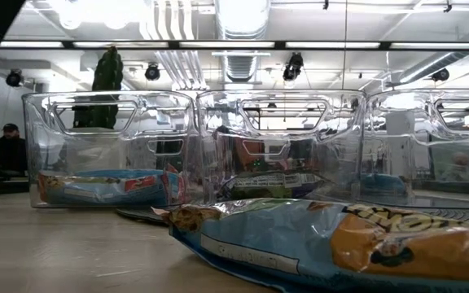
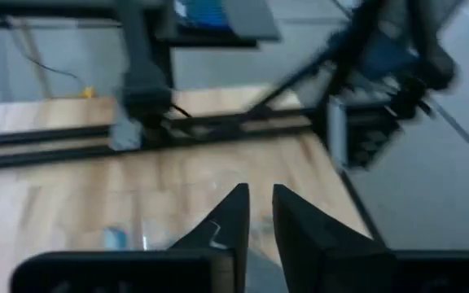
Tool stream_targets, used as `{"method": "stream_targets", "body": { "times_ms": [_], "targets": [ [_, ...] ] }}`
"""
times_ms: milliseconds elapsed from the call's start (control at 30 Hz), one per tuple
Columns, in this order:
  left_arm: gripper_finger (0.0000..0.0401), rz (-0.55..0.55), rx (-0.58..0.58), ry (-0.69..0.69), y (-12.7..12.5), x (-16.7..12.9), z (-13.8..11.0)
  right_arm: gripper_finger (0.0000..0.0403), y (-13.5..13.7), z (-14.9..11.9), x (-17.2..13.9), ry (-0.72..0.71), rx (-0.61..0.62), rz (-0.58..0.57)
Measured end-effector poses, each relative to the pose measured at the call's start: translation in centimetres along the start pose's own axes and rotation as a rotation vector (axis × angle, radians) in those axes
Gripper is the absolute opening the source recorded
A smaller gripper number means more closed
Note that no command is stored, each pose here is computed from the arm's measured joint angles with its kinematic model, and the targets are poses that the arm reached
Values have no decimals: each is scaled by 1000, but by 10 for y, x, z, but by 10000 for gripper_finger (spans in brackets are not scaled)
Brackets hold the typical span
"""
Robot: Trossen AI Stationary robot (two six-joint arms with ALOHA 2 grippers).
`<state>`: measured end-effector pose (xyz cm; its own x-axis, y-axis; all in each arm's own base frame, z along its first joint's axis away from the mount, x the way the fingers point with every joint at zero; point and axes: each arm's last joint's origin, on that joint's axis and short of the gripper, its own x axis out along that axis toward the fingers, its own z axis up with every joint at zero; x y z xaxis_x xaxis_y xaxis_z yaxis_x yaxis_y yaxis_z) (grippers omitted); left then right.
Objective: Pick and place Granola Bars by type
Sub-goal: Put the yellow granola bar into the right transparent bin
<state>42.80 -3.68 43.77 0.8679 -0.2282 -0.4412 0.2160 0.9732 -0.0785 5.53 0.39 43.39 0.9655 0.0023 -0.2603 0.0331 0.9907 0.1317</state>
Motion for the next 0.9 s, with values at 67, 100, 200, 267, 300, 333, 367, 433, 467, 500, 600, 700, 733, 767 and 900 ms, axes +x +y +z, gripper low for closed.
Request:
{"method": "stream_targets", "body": {
  "times_ms": [67,100,200,267,300,333,367,433,467,500,600,700,733,767,900],
  "targets": [
    [26,-29,10,33,-16,-12,0,8,0,0,0,-1,-9,1],
    [21,-42,16,34,-23,-17,1,8,0,1,1,-4,-13,1],
    [5,-72,18,32,-42,-36,5,8,1,2,2,-11,-13,3],
    [2,-90,21,7,-51,-47,9,8,1,4,4,-29,-15,6],
    [1,-89,28,-2,-56,-52,10,8,2,5,5,-32,-15,7],
    [1,-81,34,-17,-60,-56,12,8,2,6,8,-35,-15,8],
    [1,-71,48,-36,-64,-61,14,8,3,8,9,-40,-14,9],
    [0,-50,69,-51,-70,-68,15,8,4,9,14,-38,-14,11],
    [0,-42,78,-64,-71,-72,17,8,4,10,17,-38,-14,11],
    [0,-34,88,-72,-73,-78,18,8,5,11,20,-37,-14,11],
    [0,-16,95,-94,-75,-93,19,8,6,13,30,-14,-17,6],
    [0,0,95,-114,-74,-104,16,8,8,13,43,20,-21,-2],
    [0,5,93,-122,-74,-108,14,8,8,13,45,27,-23,-3],
    [0,9,91,-133,-73,-112,11,8,9,13,48,35,-24,-4],
    [0,44,70,-192,-70,-130,-6,8,11,16,59,29,-22,-3]
  ]
}}
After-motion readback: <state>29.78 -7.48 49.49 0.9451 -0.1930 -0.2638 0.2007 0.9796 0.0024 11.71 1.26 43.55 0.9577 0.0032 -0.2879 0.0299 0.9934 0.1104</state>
